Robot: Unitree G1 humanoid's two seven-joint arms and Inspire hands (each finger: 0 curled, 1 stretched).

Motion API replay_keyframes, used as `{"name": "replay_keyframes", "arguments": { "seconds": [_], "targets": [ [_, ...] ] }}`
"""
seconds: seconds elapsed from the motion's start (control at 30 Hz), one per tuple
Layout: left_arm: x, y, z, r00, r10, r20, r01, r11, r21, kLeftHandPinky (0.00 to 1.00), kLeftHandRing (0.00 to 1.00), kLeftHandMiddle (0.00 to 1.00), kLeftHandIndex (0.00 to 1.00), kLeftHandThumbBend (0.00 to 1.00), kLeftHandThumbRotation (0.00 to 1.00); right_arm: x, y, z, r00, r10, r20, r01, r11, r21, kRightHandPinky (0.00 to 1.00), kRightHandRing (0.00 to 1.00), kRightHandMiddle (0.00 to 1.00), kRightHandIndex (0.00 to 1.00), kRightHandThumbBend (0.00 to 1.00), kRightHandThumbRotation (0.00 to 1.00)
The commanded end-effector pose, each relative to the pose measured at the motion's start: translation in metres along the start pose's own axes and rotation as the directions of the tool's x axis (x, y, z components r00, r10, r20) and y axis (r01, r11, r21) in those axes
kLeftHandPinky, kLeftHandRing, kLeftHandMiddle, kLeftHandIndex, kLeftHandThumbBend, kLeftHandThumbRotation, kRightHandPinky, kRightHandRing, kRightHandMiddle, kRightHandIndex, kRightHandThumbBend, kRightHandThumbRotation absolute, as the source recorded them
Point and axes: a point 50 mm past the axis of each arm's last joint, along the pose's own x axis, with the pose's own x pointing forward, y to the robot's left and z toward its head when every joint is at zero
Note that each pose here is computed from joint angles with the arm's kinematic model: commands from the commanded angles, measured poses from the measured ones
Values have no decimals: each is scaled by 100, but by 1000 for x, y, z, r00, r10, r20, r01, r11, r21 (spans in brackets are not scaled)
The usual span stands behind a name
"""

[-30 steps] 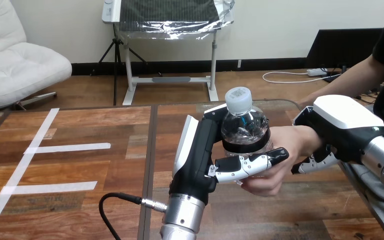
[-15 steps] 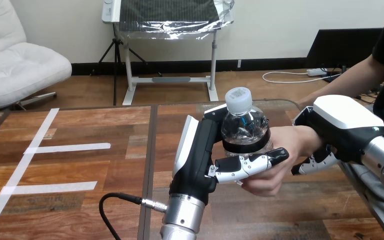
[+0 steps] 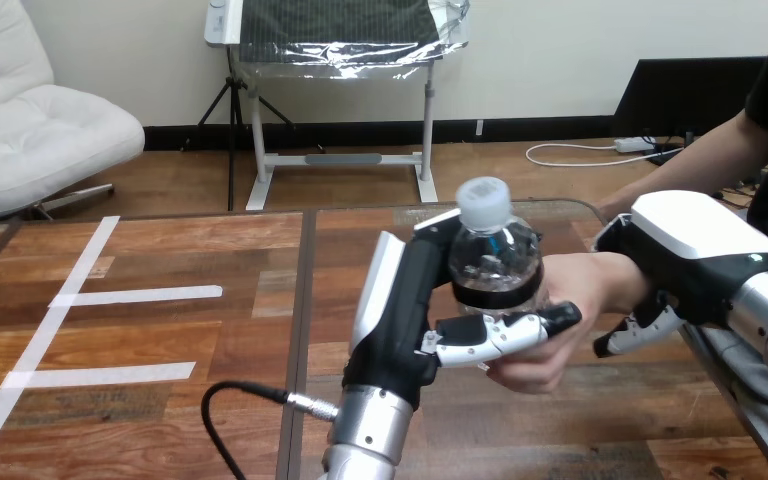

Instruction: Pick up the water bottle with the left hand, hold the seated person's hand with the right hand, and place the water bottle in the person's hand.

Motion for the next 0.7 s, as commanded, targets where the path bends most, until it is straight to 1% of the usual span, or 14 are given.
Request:
{"name": "replay_keyframes", "arguments": {
  "seconds": [0.0, 0.03, 0.07, 0.2, 0.37, 0.67],
  "targets": [
    [33, -27, 62, 970, -55, 235, 71, 996, -60, 82, 88, 91, 93, 86, 34, 0, -25, -8, 996, -79, -34, 78, 996, -39, 62, 74, 79, 72, 88, 0],
    [33, -27, 62, 971, -60, 232, 74, 996, -54, 85, 90, 93, 95, 88, 36, 0, -25, -9, 996, -82, -31, 80, 996, -37, 63, 75, 79, 73, 88, 0],
    [33, -27, 62, 971, -63, 230, 77, 996, -51, 91, 94, 95, 97, 90, 40, 0, -24, -9, 996, -83, -29, 82, 996, -35, 64, 75, 80, 74, 88, 0],
    [33, -27, 62, 972, -71, 225, 82, 996, -40, 96, 98, 98, 99, 93, 46, 0, -24, -9, 996, -86, -23, 86, 996, -32, 66, 76, 80, 77, 89, 0],
    [33, -26, 62, 974, -74, 216, 81, 996, -25, 99, 99, 100, 100, 94, 51, 0, -24, -10, 996, -84, -25, 83, 996, -34, 68, 78, 82, 79, 88, 0],
    [33, -26, 62, 974, -64, 218, 68, 998, -11, 100, 100, 100, 100, 94, 55, 1, -24, -10, 996, -86, -24, 85, 996, -30, 70, 80, 84, 81, 88, 0]
  ]
}}
